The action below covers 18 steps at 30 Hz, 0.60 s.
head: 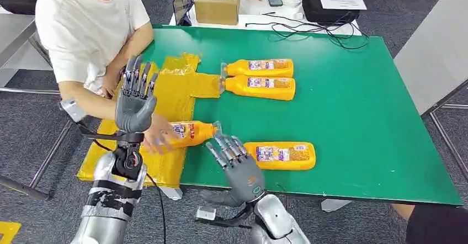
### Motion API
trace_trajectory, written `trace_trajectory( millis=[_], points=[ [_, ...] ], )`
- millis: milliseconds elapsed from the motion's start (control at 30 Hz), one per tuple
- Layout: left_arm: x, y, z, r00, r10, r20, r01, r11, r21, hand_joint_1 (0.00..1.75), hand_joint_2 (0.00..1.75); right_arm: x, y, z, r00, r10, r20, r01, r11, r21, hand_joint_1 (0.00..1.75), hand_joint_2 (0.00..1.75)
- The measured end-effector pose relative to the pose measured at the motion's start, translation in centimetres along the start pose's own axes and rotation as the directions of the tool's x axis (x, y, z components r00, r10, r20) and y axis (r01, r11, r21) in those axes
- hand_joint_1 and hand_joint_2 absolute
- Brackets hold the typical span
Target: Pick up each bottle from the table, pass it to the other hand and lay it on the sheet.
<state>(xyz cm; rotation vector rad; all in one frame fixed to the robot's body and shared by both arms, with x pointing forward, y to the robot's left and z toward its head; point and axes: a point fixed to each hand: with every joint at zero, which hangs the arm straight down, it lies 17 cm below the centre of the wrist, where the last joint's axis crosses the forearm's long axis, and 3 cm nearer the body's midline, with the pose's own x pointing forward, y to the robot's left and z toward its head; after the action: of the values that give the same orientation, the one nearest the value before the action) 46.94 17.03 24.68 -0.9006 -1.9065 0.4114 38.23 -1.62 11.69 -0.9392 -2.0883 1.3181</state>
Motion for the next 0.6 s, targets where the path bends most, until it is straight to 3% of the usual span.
trace_trajectory(
  millis=[200,600],
  points=[
    [0.1,0.8,4.6,0.999,-0.031,0.011,0.031,0.998,0.06,0.0,1.75,-6.2,-0.5,2.4,0.988,0.151,-0.042,-0.149,0.988,0.037,0.0,1.75],
    [-0.3,1.4,5.2,0.983,-0.18,-0.022,0.182,0.976,0.123,0.0,1.75,-14.6,2.6,3.7,0.958,0.172,-0.23,-0.126,0.971,0.201,0.0,1.75]
  ],
)
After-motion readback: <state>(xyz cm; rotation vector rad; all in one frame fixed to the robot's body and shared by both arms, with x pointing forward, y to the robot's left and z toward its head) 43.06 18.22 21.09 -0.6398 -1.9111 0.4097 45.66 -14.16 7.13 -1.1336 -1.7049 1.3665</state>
